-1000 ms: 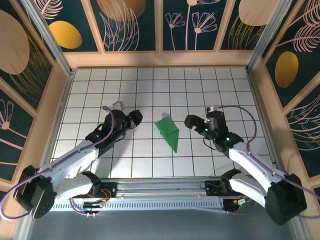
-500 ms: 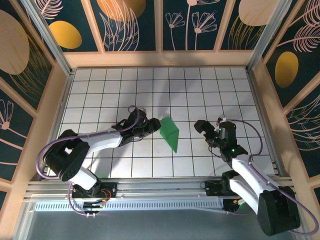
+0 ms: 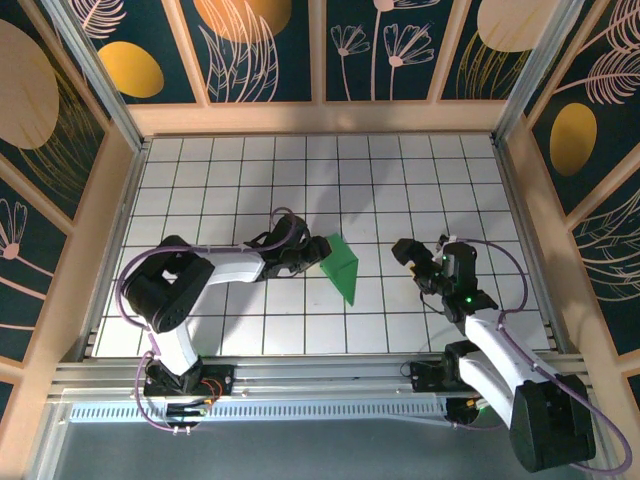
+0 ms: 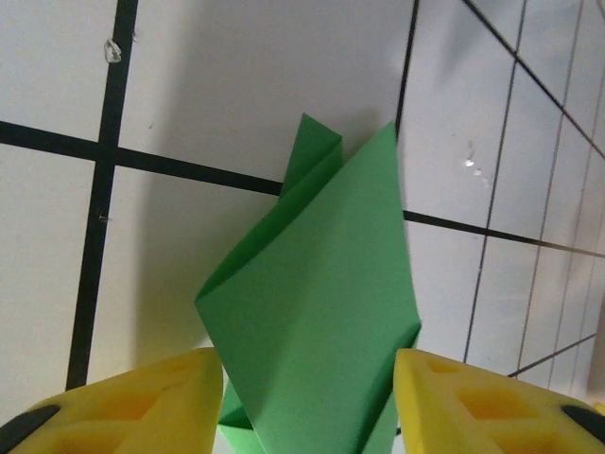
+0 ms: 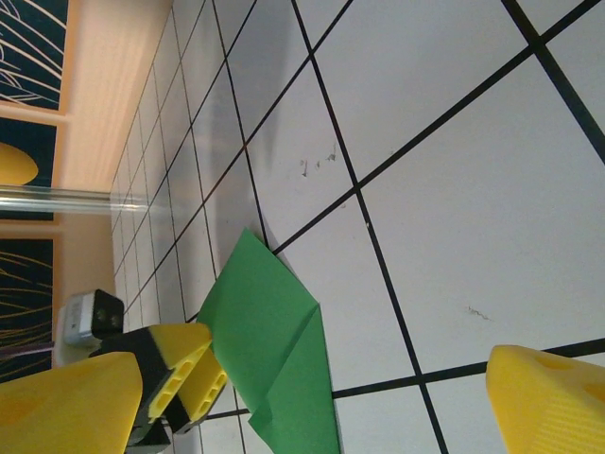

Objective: Fold a paper plane with a square sheet of paper (fold left side to right side)
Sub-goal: Fold the wing for the fifth time at the center of the table.

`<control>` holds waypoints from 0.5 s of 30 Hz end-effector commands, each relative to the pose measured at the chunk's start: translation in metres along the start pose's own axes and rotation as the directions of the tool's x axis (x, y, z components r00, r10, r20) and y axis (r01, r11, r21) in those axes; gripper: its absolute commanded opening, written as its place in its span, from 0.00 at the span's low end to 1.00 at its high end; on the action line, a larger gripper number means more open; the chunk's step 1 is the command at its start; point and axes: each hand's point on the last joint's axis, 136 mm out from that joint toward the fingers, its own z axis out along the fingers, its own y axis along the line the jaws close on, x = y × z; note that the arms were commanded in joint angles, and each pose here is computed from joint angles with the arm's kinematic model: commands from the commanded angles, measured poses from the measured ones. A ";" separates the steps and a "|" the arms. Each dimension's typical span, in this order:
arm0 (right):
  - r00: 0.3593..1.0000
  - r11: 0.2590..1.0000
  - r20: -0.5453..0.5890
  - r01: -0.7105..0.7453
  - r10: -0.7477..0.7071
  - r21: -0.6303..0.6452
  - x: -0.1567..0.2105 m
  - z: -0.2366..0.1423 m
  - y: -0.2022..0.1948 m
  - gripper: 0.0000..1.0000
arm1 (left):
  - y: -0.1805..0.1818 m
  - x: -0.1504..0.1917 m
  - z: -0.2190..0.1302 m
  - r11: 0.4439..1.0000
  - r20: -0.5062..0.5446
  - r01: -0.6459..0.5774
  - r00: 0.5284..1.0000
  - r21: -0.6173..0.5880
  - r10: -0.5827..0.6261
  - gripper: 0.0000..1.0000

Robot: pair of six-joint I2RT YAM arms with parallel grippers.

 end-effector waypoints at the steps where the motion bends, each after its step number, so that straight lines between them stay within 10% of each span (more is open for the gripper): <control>1: 1.000 0.999 0.012 0.028 -0.027 -0.036 -0.008 -0.005 0.014 0.94 | -0.015 -0.001 0.007 0.999 -0.013 0.019 1.000 0.049 -0.018 0.46; 11: 0.993 0.986 -0.023 0.115 -0.119 -0.118 -0.002 -0.008 0.029 0.94 | -0.022 -0.008 -0.009 0.995 0.036 -0.078 0.996 0.054 0.076 0.02; 15: 0.968 0.942 -0.070 0.217 -0.242 -0.255 0.008 -0.012 0.057 0.94 | -0.047 -0.014 -0.037 0.966 0.082 -0.229 0.972 0.124 0.220 0.00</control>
